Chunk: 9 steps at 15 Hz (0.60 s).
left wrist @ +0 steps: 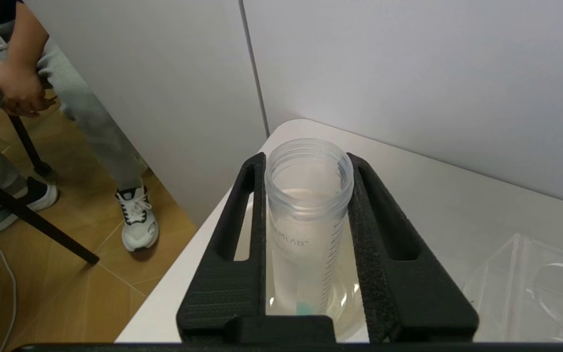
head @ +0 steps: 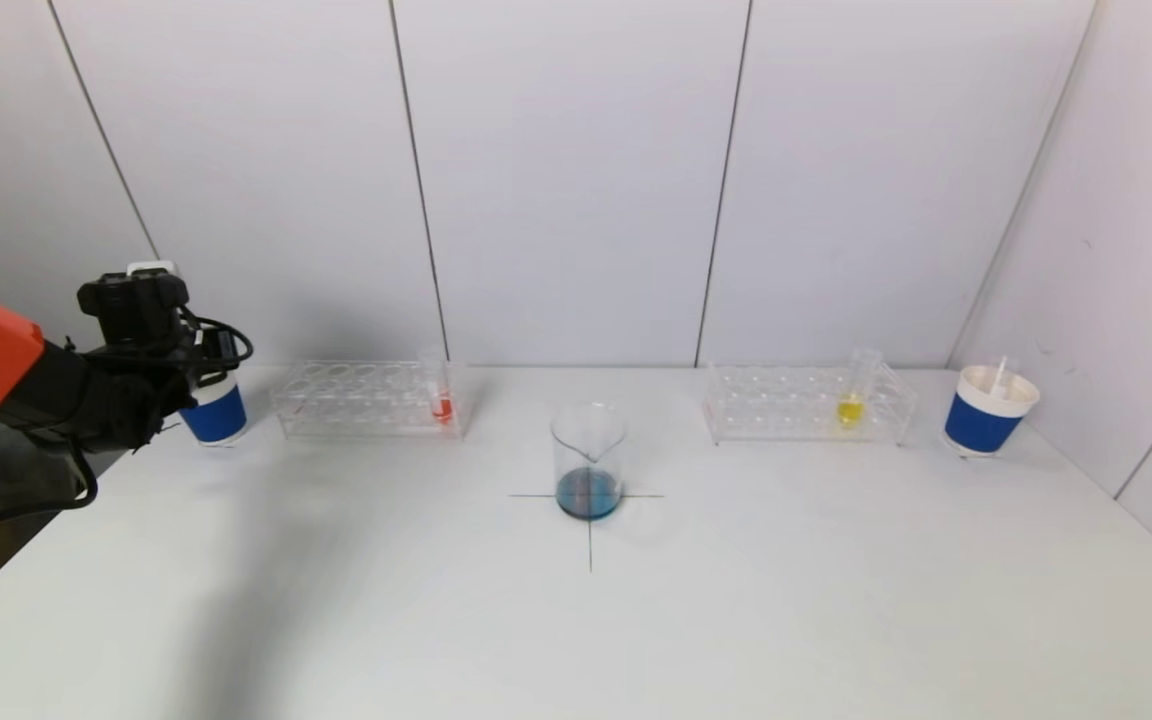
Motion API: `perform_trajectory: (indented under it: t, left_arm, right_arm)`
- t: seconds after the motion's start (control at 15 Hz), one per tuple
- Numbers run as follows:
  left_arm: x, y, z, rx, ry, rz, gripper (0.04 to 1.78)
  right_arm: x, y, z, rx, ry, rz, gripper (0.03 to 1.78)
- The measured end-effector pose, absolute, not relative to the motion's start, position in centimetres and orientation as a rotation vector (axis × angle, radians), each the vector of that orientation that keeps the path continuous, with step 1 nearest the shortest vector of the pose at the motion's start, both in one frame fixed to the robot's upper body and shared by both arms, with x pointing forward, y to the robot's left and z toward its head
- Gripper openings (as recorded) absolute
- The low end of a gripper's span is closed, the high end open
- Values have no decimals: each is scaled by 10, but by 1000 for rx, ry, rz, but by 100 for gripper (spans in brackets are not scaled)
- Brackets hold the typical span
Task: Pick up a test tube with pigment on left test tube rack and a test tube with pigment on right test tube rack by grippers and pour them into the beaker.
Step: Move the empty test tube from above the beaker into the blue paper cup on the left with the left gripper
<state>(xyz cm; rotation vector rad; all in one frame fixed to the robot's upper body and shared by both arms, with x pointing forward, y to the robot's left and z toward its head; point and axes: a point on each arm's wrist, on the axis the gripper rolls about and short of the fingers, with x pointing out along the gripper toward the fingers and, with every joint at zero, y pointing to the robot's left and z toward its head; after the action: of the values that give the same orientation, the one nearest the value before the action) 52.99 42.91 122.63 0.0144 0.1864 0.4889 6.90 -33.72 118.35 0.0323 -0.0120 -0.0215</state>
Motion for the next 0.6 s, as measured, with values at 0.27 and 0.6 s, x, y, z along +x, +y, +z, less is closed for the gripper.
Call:
perform_trajectory:
  t: [0.27,0.6]
  left_arm:
    - [530,429,1226,14,186,489,112]
    - [529,432,1226,13,187,494,170]
  right_arm:
    - [69,-337,1184,32,-12,-22,177]
    - [69,-337,1184,32,-12,-22,177]
